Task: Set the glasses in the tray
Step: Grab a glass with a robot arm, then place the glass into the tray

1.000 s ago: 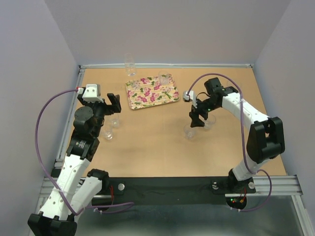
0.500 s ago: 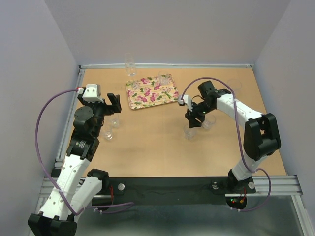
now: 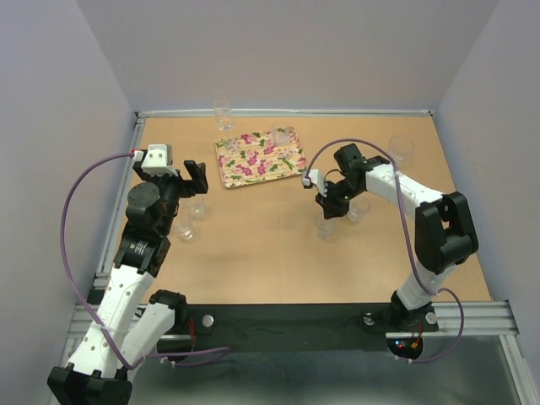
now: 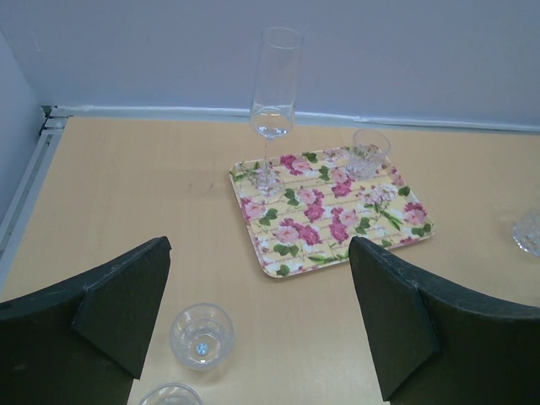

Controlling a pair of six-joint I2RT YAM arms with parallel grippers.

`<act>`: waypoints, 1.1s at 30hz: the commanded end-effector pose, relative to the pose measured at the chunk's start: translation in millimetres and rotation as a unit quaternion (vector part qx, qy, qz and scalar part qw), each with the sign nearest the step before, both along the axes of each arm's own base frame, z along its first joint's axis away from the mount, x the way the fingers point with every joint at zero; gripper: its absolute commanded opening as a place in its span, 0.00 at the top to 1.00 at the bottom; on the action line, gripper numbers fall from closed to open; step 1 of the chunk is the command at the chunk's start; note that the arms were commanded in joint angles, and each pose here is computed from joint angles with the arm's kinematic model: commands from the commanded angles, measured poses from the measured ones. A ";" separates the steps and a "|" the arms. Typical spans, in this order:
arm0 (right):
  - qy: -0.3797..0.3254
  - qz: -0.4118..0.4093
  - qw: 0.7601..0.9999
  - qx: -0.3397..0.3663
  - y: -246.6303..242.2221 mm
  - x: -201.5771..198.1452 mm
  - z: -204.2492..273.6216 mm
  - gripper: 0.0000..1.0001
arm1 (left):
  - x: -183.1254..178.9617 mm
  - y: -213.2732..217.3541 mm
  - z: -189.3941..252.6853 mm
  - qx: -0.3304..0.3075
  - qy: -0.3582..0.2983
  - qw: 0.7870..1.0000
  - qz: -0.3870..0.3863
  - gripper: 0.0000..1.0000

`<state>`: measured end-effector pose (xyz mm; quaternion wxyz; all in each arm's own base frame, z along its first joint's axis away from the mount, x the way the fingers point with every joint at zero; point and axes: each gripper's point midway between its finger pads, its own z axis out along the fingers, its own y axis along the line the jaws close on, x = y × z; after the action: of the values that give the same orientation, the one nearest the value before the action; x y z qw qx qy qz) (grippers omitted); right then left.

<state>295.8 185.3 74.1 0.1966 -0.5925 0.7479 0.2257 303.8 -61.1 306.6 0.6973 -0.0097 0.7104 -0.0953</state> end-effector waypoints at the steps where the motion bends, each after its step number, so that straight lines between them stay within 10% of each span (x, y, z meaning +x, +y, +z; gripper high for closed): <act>1: -0.012 0.011 1.000 0.002 5.8 2.1 1.2 0.87 | 0.9 -1.3 13.0 -0.007 -0.030 1.000 -0.003 0.02; 3: -0.016 0.011 1.000 0.007 7.5 3.4 5.4 1.00 | 0.6 -1.2 13.8 -0.007 -0.032 0.999 -0.003 0.02; 21: -0.028 -0.130 0.987 0.089 61.6 101.7 85.3 1.00 | 3.6 5.8 8.4 0.001 -0.025 1.000 0.017 0.02; 33: -0.076 -0.410 0.898 0.141 73.9 230.7 106.1 0.99 | 5.2 9.7 6.1 0.006 -0.021 0.999 0.028 0.02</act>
<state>480.3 254.4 142.4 0.3266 -0.3126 0.8674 0.2082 306.5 -53.9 304.2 0.6970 -0.0214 0.7126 -0.0771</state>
